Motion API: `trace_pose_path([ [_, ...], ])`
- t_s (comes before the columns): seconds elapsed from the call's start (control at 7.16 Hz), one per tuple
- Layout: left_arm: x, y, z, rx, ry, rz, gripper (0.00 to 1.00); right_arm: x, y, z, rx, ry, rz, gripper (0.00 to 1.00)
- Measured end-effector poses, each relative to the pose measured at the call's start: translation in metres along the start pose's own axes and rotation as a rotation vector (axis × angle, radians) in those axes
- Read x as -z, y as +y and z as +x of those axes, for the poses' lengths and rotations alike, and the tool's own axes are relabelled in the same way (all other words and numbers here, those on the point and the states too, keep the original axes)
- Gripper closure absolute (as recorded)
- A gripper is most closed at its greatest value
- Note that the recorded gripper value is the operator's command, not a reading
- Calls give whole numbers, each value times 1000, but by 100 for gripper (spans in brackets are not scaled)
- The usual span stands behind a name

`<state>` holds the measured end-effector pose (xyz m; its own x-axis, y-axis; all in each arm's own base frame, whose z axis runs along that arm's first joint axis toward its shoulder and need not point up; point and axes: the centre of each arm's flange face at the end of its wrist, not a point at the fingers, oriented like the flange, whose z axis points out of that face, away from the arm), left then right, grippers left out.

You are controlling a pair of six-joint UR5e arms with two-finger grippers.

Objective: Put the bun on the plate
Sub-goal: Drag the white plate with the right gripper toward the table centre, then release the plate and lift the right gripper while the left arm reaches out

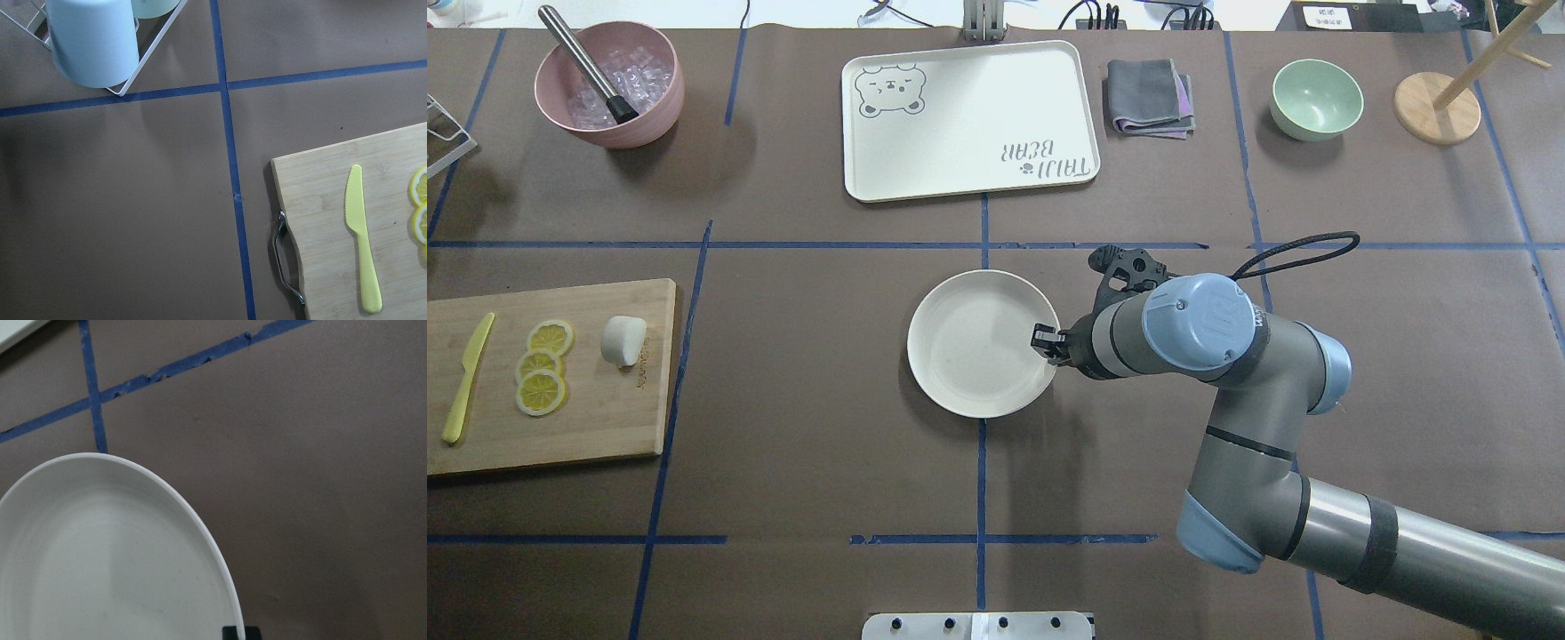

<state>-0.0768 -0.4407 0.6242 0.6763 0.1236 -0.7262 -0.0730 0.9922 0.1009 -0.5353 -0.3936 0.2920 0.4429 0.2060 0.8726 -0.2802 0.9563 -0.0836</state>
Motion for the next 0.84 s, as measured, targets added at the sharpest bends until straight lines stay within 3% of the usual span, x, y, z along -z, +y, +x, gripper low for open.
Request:
trace_pose_path([
  [0.56,14,-5,17,-19,-5,31,0,26,-24,-5,-15,0,34,0],
  [0.84,22,-17,74,27,-3,47,0,63,-46,-7,-4,78,45,0],
])
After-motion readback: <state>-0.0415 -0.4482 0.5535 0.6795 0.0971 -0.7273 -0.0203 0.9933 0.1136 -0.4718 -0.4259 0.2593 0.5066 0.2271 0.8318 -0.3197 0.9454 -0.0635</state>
